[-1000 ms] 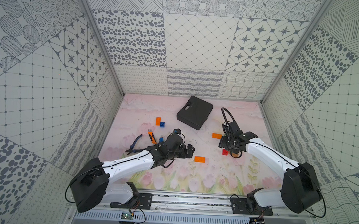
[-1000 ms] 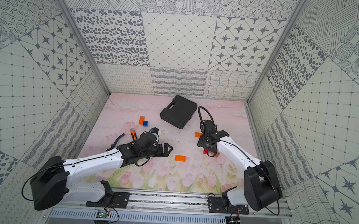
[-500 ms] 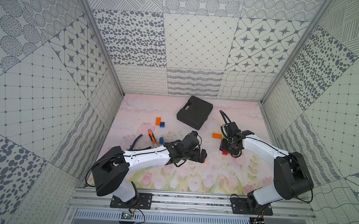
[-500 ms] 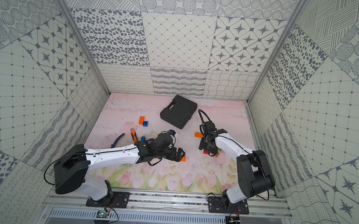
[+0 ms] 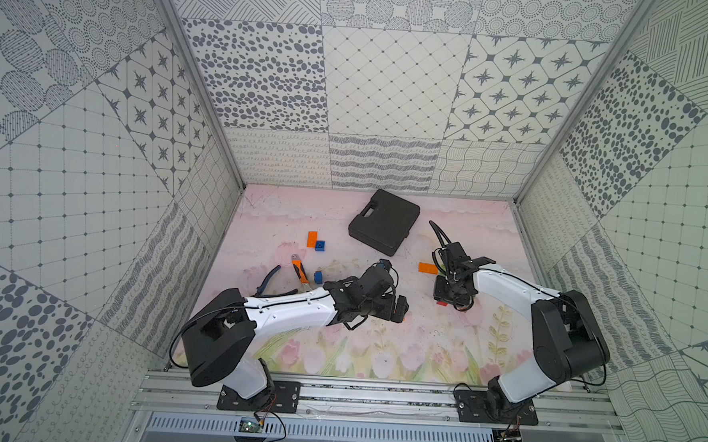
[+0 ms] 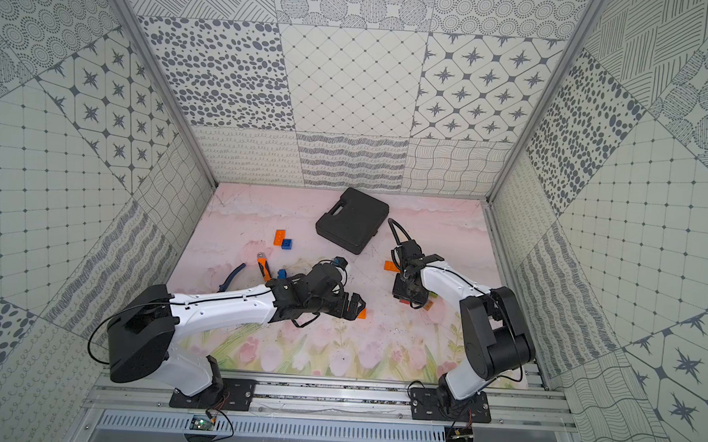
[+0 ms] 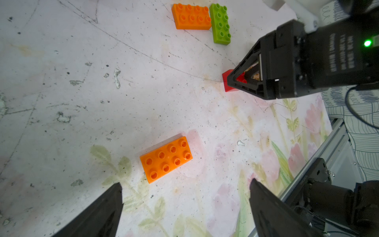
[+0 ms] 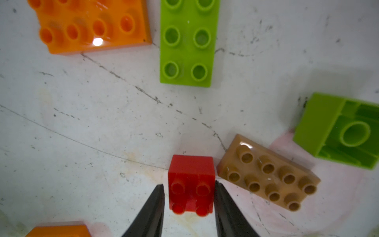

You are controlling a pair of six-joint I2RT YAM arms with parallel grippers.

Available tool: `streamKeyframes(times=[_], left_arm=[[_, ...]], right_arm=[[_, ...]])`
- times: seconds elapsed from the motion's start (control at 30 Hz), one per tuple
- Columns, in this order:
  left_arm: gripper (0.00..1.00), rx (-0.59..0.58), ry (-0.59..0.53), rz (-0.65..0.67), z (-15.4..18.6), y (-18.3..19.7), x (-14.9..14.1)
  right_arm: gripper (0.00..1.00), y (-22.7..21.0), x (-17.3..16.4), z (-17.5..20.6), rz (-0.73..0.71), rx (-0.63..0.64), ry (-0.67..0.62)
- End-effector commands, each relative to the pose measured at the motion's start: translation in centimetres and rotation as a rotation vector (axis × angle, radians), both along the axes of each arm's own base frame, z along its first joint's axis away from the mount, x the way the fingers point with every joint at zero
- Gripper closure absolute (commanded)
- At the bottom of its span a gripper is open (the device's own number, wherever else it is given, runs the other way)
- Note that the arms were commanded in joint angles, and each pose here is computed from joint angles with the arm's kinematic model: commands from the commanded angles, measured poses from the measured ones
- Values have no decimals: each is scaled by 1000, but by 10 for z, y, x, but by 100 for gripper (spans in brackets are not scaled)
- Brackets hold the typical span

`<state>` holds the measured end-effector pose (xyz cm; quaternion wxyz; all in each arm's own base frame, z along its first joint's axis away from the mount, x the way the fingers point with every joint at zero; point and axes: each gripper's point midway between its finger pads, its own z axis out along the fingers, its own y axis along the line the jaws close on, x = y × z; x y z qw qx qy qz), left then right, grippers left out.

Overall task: Assemble the number 5 with lego
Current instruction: Pick up the lego brick from the center of the board.

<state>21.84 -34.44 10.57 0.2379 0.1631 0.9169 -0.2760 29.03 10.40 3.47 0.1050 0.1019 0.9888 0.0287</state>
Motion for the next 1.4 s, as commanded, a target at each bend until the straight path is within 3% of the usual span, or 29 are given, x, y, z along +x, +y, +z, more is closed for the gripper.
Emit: streamKeyframes(times=[0.0, 0.23, 0.57, 0.7, 0.87, 1.07, 1.37], left_arm=[[1, 19, -12, -10, 1, 2, 0], [0, 26, -17, -10, 1, 3, 0], [0, 32, -22, -7, 2, 6, 0], [0, 31, -24, -9, 3, 6, 0], [0, 30, -24, -16, 4, 4, 0], [0, 38, -29, 0, 4, 9, 1], [0, 41, -123, 146, 12, 41, 12]], right_arm=[[61, 2, 5, 3, 5, 12, -20], [55, 1, 3, -4, 4, -2, 1], [58, 3, 10, -6, -1, -4, -4], [52, 3, 11, -3, -6, 0, -17], [63, 4, 10, -5, 2, 4, -8], [66, 5, 3, 8, 10, 3, -25], [66, 65, -30, 28, 123, 40, -62]])
